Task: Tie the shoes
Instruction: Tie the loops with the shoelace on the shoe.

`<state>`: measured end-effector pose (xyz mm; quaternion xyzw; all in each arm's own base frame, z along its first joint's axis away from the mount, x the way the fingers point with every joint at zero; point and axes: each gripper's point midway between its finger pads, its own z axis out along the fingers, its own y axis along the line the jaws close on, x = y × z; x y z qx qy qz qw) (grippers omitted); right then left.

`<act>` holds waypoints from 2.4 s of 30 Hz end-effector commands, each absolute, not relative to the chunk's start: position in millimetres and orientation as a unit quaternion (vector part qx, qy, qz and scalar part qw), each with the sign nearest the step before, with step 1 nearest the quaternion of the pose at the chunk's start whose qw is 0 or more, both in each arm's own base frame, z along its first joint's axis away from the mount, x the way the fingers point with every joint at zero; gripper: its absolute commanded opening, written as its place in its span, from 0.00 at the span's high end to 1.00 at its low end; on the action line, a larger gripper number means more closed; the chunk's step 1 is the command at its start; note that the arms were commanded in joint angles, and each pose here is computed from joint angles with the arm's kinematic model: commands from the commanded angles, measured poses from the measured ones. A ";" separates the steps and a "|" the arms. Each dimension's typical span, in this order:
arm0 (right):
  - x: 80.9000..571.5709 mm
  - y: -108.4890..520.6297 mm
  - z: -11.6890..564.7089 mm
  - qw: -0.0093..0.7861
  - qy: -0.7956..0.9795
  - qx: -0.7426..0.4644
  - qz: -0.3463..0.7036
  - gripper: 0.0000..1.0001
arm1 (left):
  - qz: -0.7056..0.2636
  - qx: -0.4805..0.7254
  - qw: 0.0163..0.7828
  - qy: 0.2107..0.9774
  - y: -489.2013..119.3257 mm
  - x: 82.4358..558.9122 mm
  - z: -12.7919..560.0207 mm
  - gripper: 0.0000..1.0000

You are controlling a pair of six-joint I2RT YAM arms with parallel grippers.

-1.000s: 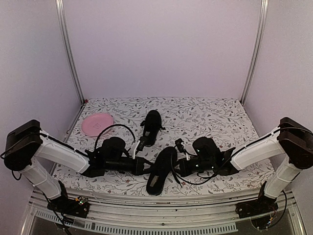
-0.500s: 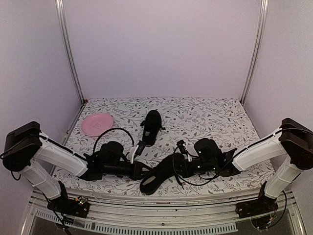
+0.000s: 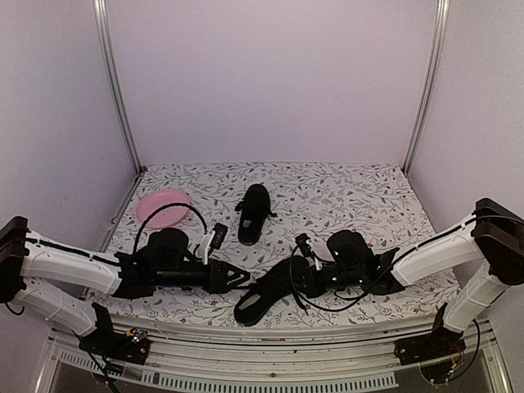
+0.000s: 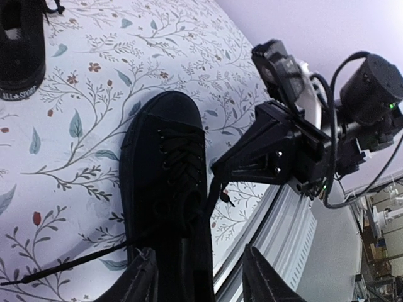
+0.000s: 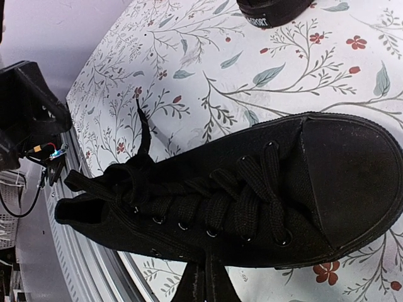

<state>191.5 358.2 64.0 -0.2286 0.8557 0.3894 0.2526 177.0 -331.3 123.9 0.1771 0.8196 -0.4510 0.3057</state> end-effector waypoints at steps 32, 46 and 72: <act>193.3 355.6 44.2 0.233 0.877 -0.178 0.381 0.98 | -0.466 0.209 0.154 0.846 -374.0 176.0 70.6 0.81; 226.5 359.2 41.2 0.276 0.881 -0.153 0.353 0.98 | -0.514 0.176 0.163 0.824 -389.6 161.8 85.4 0.91; 217.4 364.8 55.3 0.276 0.860 -0.200 0.380 0.98 | -0.474 0.132 0.193 0.849 -369.0 192.9 80.7 0.72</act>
